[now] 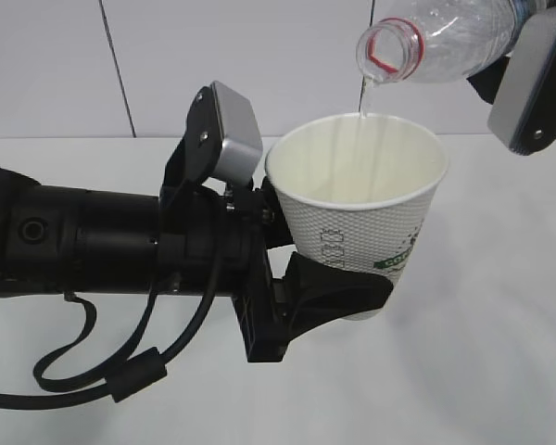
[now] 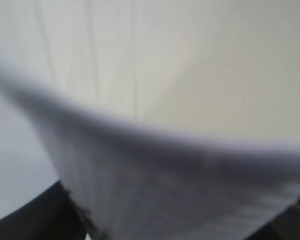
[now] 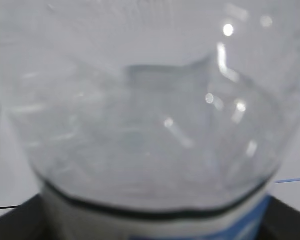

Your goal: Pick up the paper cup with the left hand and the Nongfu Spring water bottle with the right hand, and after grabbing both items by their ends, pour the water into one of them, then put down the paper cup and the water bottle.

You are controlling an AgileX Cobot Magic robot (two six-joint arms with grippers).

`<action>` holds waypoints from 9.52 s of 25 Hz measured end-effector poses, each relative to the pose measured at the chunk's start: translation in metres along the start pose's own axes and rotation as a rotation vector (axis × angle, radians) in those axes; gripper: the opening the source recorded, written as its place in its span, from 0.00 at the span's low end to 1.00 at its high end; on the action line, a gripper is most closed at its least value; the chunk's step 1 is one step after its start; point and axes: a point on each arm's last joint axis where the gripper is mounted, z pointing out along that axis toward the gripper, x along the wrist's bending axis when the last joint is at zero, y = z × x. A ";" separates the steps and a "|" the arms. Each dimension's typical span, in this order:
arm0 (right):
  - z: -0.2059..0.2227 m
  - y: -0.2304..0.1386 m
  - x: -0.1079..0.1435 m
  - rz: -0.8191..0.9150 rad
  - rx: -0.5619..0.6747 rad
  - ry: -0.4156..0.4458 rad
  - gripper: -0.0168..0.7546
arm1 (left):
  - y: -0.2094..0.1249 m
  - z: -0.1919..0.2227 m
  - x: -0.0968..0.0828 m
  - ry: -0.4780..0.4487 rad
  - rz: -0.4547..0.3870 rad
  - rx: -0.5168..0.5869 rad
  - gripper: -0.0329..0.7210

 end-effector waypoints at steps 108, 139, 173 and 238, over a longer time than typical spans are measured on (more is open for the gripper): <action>0.000 0.002 -0.002 -0.011 -0.020 -0.019 0.66 | -0.001 0.000 0.001 0.012 0.000 0.013 0.73; 0.000 0.002 -0.002 -0.021 -0.021 -0.020 0.66 | -0.001 0.000 0.001 0.013 0.002 0.016 0.73; 0.000 0.002 -0.002 -0.040 -0.021 -0.021 0.66 | -0.002 0.000 0.001 0.011 0.005 0.018 0.73; 0.000 0.003 -0.003 -0.064 -0.025 -0.028 0.66 | -0.003 0.000 -0.004 -0.043 0.052 0.031 0.72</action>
